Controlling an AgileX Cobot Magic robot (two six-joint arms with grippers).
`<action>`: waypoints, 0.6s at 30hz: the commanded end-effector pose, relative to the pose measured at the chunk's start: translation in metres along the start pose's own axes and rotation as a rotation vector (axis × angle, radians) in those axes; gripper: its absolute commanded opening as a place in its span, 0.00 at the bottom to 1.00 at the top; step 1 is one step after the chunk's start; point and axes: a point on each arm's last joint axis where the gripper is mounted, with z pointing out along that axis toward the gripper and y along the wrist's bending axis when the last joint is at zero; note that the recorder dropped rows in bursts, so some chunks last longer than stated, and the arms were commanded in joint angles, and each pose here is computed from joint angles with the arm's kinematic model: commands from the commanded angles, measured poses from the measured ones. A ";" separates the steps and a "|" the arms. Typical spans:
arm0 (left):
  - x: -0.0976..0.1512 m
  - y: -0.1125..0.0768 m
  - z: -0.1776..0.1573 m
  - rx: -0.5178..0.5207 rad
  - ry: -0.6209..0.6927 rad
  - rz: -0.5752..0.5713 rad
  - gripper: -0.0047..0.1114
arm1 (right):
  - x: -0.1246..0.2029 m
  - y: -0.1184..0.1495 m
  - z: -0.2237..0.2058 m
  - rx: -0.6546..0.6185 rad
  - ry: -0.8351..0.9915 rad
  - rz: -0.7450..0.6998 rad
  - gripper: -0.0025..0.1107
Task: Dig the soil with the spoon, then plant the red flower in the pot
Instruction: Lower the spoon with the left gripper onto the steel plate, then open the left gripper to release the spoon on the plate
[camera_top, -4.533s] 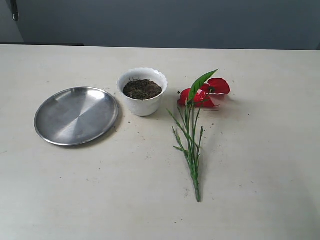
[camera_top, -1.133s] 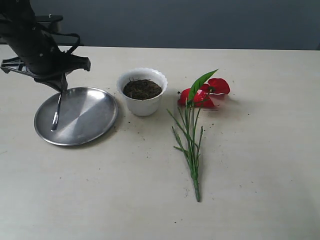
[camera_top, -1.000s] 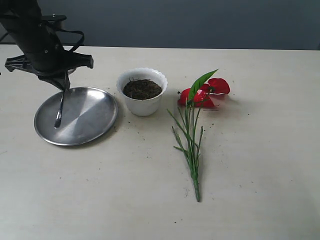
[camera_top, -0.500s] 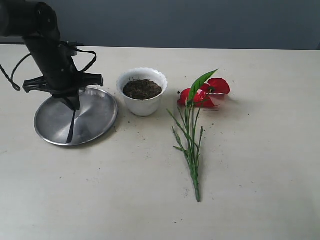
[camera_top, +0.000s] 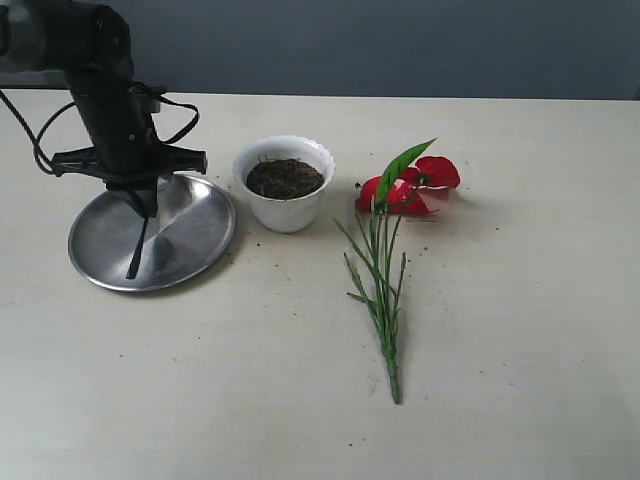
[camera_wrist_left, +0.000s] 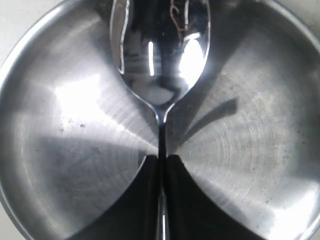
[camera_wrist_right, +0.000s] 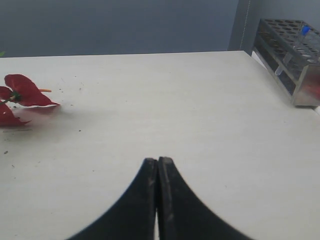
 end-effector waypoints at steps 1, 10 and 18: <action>-0.002 0.001 -0.002 -0.004 -0.003 -0.003 0.04 | -0.001 0.000 0.000 0.007 -0.017 0.000 0.02; -0.002 0.001 -0.002 0.001 -0.003 -0.002 0.04 | -0.001 0.000 0.000 0.007 -0.017 0.000 0.02; -0.003 0.000 -0.002 0.010 -0.012 0.010 0.04 | -0.001 0.000 0.000 0.007 -0.017 0.000 0.02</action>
